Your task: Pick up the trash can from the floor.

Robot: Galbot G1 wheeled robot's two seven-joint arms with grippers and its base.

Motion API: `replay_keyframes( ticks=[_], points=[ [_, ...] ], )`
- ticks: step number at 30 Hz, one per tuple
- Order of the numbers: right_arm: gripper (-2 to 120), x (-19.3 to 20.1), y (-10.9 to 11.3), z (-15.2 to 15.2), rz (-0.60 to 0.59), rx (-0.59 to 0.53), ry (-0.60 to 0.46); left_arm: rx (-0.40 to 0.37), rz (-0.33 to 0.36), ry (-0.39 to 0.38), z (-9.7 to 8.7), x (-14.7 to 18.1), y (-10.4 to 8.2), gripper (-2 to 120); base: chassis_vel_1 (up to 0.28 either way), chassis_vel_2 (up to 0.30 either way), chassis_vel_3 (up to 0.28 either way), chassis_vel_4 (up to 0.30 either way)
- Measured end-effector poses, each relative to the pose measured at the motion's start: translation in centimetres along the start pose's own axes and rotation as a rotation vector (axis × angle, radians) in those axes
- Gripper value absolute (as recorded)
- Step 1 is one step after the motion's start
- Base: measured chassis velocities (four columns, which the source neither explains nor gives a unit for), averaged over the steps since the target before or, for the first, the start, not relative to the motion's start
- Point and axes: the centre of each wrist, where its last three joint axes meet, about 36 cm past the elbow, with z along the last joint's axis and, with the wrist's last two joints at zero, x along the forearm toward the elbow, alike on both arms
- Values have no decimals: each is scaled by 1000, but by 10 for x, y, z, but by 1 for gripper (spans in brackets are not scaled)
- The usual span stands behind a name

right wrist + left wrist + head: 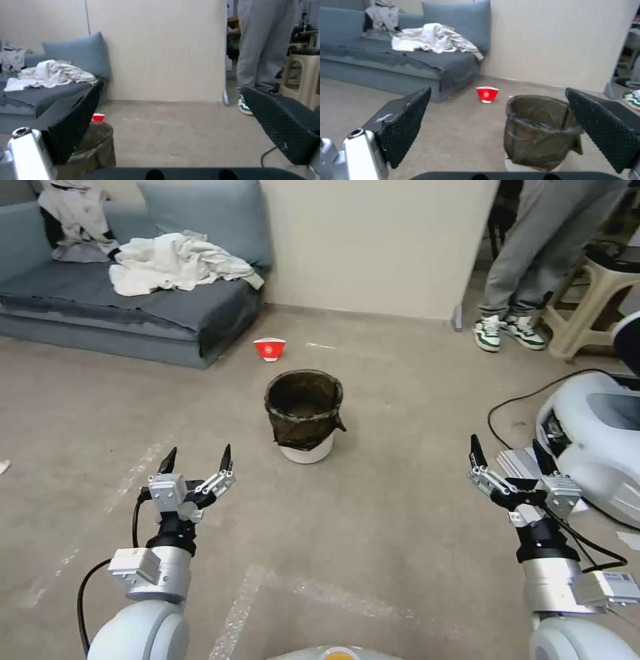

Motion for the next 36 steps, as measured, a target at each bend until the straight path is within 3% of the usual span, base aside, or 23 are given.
replay_keyframes(
  ticks=[20, 36],
  points=[
    [100, 2, -1, 4, -16, 5, -25, -33, -3, -18, 1, 0, 2, 100, 2, 3, 2, 3],
    [100, 4, -1, 1, -18, 7, -28, -28, 2, -23, -2, 1, 1, 100, -80, 82, 88, -75]
  ],
)
